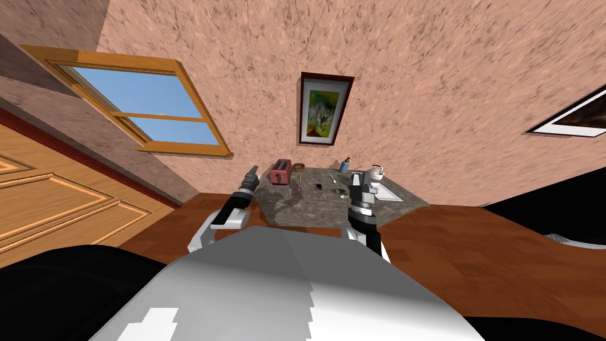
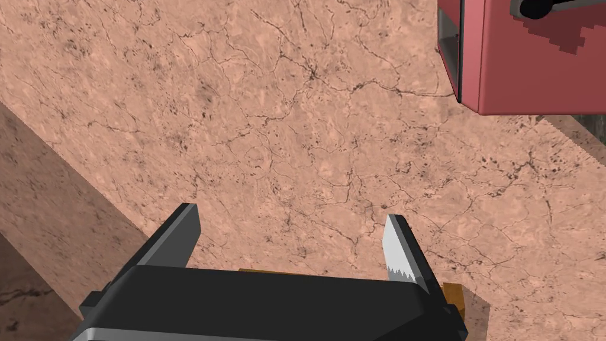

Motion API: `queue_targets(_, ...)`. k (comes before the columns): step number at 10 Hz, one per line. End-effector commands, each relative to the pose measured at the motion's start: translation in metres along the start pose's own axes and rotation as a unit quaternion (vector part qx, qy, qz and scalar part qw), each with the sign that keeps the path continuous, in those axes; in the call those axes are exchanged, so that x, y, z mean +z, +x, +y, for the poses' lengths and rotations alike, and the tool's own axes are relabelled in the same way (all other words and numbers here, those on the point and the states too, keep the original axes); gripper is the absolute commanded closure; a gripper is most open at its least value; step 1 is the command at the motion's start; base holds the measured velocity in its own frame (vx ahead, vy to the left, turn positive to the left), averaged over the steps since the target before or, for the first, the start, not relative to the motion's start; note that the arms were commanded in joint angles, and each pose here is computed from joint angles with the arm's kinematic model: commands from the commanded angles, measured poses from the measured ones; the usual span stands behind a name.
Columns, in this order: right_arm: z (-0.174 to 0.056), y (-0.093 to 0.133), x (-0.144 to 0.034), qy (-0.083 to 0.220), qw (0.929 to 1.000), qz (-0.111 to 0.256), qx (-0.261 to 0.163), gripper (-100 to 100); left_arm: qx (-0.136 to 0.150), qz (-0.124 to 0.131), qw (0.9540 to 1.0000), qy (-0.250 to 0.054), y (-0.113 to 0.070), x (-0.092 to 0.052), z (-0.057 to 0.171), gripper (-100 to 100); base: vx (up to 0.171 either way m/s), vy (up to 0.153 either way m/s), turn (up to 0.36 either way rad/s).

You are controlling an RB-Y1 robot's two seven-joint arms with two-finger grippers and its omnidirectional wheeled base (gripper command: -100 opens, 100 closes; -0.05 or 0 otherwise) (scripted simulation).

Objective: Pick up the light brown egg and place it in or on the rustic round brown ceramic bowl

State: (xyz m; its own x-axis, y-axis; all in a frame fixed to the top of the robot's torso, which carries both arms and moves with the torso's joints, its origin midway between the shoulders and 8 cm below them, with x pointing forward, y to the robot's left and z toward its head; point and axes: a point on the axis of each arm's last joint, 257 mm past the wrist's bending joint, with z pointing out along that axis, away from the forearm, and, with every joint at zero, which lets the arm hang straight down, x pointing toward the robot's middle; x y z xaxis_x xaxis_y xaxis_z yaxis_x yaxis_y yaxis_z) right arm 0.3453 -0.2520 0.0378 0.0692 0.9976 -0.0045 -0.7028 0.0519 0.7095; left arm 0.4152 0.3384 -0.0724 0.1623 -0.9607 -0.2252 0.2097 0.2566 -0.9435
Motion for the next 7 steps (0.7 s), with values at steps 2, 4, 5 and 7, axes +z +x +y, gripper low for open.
queue_targets(2,0.000,0.000,0.000,0.000,1.0000,0.000,0.000,0,-0.002,-0.008,0.9992,-0.038,-0.010,0.003,0.020,-100,0.032,0.054,0.032)
queue_targets(4,0.000,0.000,0.000,0.000,1.0000,0.000,0.000,0,-0.004,-0.016,0.9982,-0.058,-0.020,0.005,0.031,-100,0.013,0.029,0.024)
queue_targets(5,0.000,0.000,0.000,0.000,1.0000,0.000,0.000,0,-0.004,-0.016,0.9974,-0.071,-0.020,0.005,0.037,-100,0.021,0.036,0.020)
queue_targets(7,0.000,0.000,0.000,0.000,1.0000,0.000,0.000,0,-0.007,-0.024,0.9957,-0.090,-0.030,0.007,0.047,-100,0.019,0.025,0.015)
